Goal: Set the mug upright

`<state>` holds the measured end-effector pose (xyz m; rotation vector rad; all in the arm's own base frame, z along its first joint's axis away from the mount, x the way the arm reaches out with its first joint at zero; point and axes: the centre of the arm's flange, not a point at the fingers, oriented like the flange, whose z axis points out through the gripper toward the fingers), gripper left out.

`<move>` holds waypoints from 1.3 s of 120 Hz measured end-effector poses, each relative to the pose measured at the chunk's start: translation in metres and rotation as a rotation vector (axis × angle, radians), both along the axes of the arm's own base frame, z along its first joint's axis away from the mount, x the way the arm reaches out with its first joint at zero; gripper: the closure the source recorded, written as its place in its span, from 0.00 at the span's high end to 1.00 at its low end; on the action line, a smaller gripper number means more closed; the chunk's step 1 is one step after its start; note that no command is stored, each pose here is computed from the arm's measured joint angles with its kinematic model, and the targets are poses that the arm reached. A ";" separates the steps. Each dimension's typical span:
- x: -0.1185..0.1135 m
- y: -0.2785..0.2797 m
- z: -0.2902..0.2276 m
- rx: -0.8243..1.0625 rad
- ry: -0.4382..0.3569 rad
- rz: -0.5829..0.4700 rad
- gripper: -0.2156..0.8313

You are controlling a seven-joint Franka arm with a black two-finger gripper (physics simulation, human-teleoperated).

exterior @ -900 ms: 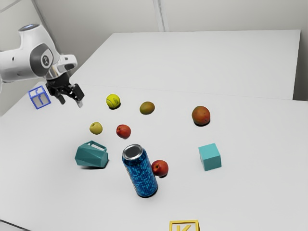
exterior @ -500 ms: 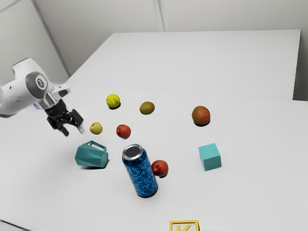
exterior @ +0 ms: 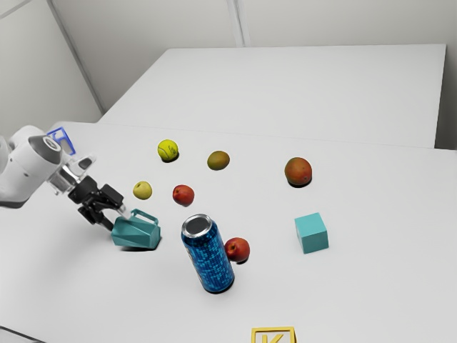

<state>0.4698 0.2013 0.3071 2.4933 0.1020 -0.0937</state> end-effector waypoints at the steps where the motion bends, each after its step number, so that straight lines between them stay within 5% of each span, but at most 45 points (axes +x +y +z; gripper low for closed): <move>1: 0.000 -0.001 0.000 -0.003 -0.001 -0.001 0.79; 45: -0.004 -0.017 -0.011 -0.132 -0.047 0.025 0.72; 79: -0.006 -0.018 -0.012 -0.159 -0.067 0.026 0.28; 94: -0.006 -0.020 -0.010 -0.172 -0.074 0.020 0.18; 156: -0.006 -0.033 0.011 -0.277 -0.123 0.015 0.06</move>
